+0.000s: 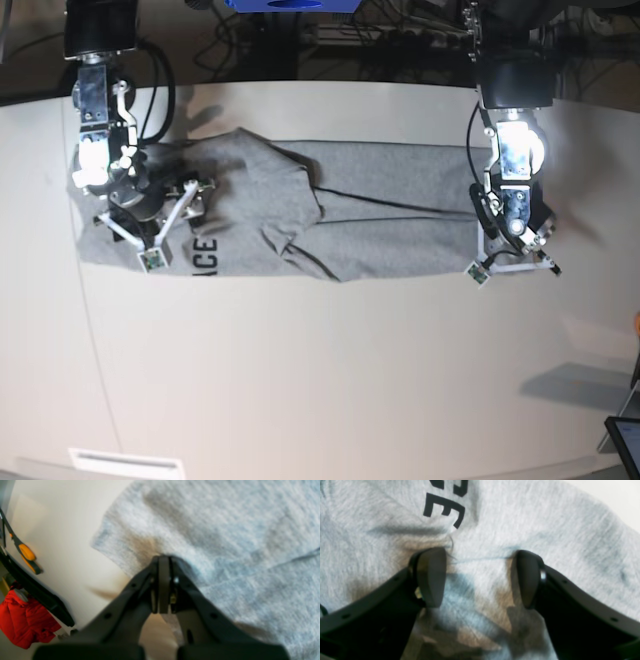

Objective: Fold the T-shirt properly
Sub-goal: 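Pinch the folded edge again with the right gripper, then open both grippers and lift them off the shirt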

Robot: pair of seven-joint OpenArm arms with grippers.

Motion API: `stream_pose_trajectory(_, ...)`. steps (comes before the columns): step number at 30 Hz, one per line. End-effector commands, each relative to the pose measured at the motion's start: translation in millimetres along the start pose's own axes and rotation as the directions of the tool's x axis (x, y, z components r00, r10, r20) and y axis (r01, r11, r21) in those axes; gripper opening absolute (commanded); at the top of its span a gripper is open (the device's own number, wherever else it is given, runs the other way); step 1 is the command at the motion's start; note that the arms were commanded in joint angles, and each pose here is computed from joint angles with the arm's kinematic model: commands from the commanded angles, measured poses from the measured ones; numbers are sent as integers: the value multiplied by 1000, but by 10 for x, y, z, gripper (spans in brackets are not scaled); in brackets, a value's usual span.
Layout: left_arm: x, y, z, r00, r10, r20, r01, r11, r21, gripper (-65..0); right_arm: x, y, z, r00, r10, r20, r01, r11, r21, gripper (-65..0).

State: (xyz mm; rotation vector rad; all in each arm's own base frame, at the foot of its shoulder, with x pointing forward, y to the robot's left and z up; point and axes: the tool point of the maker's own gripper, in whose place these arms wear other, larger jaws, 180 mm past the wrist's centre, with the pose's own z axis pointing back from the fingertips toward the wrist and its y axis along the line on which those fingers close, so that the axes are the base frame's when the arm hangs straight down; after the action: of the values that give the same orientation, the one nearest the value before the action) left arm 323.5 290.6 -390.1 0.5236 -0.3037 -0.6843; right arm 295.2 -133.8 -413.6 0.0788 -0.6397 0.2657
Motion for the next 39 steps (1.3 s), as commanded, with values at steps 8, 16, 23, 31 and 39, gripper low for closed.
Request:
stream_pose_trajectory(8, 256, 442, 166, 997, 38, 67, -44, 995, 91, -650, 325, -86, 236, 995, 45, 84, -40, 998, -57, -236)
stream_pose_trajectory(16, 147, 624, 441, 993, 63, 100, -80, 980, 179, -650, 561, -17, 486, 984, 81, 162, -71, 995, -69, -236)
stream_pose_trajectory(23, -613, 769, 661, 977, 208, 48, -213, 941, 263, -650, 484, 360, 617, 975, 113, 190, -115, 993, 1, -280)
stream_pose_trajectory(31, -812, 488, 660, 977, 142, 158, -176, 956, 233, -650, 423, 866, 578, 961, 116, 252, -149, 982, 117, -621)
stream_pose_trajectory(39, -1002, 301, 627, 955, 197, 222, -241, 952, 191, -650, 441, 754, 464, 953, -36, 302, 3, 994, 107, -586)
